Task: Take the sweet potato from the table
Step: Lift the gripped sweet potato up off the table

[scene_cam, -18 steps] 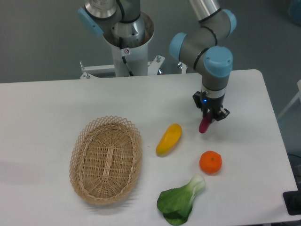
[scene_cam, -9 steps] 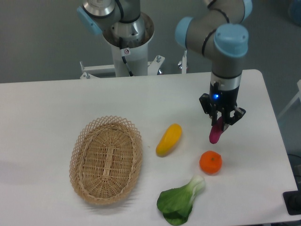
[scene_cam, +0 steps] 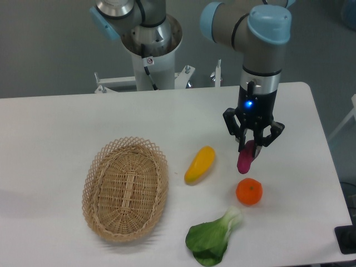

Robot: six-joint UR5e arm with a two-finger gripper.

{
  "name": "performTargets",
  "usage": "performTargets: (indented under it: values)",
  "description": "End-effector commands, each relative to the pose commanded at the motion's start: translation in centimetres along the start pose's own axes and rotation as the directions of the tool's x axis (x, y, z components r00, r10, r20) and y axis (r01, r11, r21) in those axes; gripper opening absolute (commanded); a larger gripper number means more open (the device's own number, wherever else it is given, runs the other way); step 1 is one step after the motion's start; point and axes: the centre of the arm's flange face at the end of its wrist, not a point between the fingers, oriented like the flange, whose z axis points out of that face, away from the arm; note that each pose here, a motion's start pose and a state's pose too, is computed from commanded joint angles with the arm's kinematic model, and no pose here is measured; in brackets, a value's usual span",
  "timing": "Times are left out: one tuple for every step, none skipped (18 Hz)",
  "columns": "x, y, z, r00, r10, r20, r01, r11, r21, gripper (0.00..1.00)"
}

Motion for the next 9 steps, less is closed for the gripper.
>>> performTargets:
  values:
    - [-0.04,-0.03,-0.06,1.000,0.000,0.001,0.000,1.000,0.001,0.17]
    - [-0.09,-0.08,-0.14,1.000,0.000,0.004,0.000,1.000,0.002,0.17]
    - [-0.05,-0.16,-0.13,1.000,0.002,0.005,-0.002,1.000,0.003,0.17]
    - [-0.13,-0.23,-0.26,1.000,-0.004,0.008,0.004,1.000,0.004,0.17]
    - [-0.18,-0.26,-0.22,1.000,-0.010,0.007,0.010,1.000,0.005,0.17]
    - [-0.25,-0.19,-0.25,1.000,-0.012,0.009,0.012,1.000,0.005,0.17]
    - [-0.25,-0.23,-0.36,1.000,-0.012,0.012,0.011,1.000,0.006,0.17]
    - [-0.25,-0.23,-0.36,1.000,-0.012,0.012,0.011,1.000,0.006,0.17]
    - [-0.24,-0.28,-0.38,1.000,-0.011,0.011,0.011,1.000,0.011,0.17]
